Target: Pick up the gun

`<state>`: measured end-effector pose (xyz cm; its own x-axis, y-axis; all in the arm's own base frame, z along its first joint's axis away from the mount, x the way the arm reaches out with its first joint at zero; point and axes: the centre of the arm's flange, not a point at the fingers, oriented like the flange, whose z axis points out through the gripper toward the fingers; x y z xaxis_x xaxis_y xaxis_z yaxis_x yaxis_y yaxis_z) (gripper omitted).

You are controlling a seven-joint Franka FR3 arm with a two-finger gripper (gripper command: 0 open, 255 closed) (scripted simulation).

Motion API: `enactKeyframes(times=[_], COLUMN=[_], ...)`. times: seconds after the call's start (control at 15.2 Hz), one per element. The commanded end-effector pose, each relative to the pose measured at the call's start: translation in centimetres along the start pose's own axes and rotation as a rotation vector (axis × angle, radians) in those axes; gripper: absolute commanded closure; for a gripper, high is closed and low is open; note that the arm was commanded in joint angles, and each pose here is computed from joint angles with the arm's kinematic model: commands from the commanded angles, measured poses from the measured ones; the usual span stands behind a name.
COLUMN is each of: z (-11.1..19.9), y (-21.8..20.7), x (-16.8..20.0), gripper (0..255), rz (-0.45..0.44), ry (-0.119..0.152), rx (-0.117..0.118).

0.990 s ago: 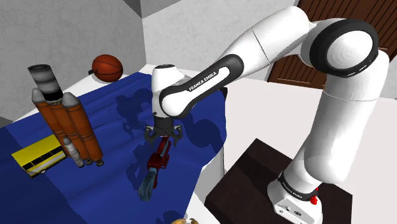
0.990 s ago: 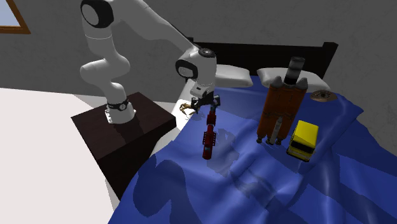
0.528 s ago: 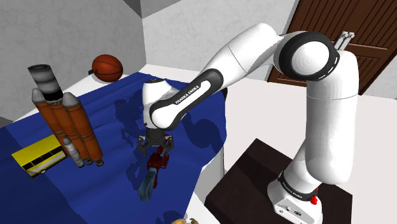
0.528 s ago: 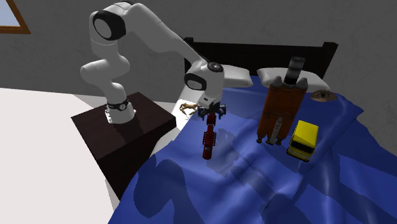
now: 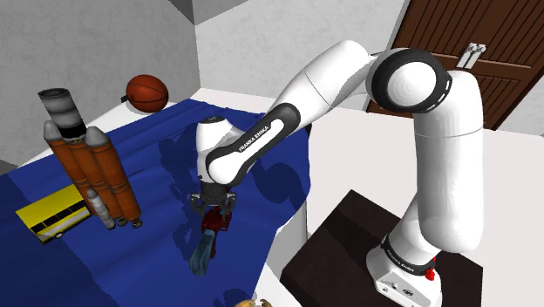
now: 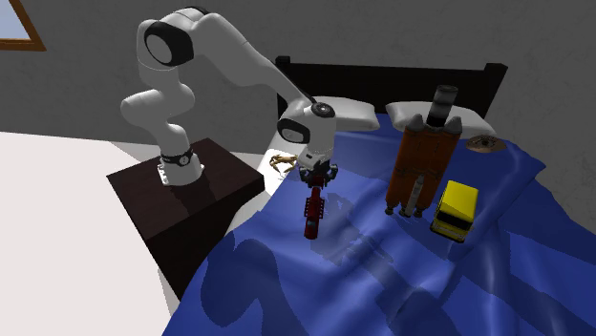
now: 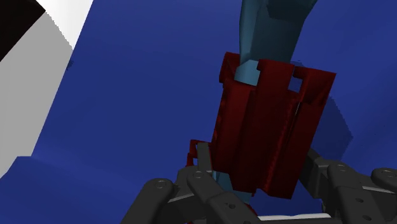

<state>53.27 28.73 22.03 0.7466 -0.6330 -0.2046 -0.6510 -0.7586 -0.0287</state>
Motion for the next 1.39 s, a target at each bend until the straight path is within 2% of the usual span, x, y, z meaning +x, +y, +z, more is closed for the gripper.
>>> enactKeyframes(times=[0.0,0.46,1.32], z=[0.1,0.1,-6.6], y=[0.0,0.0,-0.2], x=[0.0,0.0,-1.4], gripper=[255,255,255], rz=[0.000,0.000,0.000], ry=[0.000,0.000,0.000], rx=[-0.001,-0.001,-0.001])
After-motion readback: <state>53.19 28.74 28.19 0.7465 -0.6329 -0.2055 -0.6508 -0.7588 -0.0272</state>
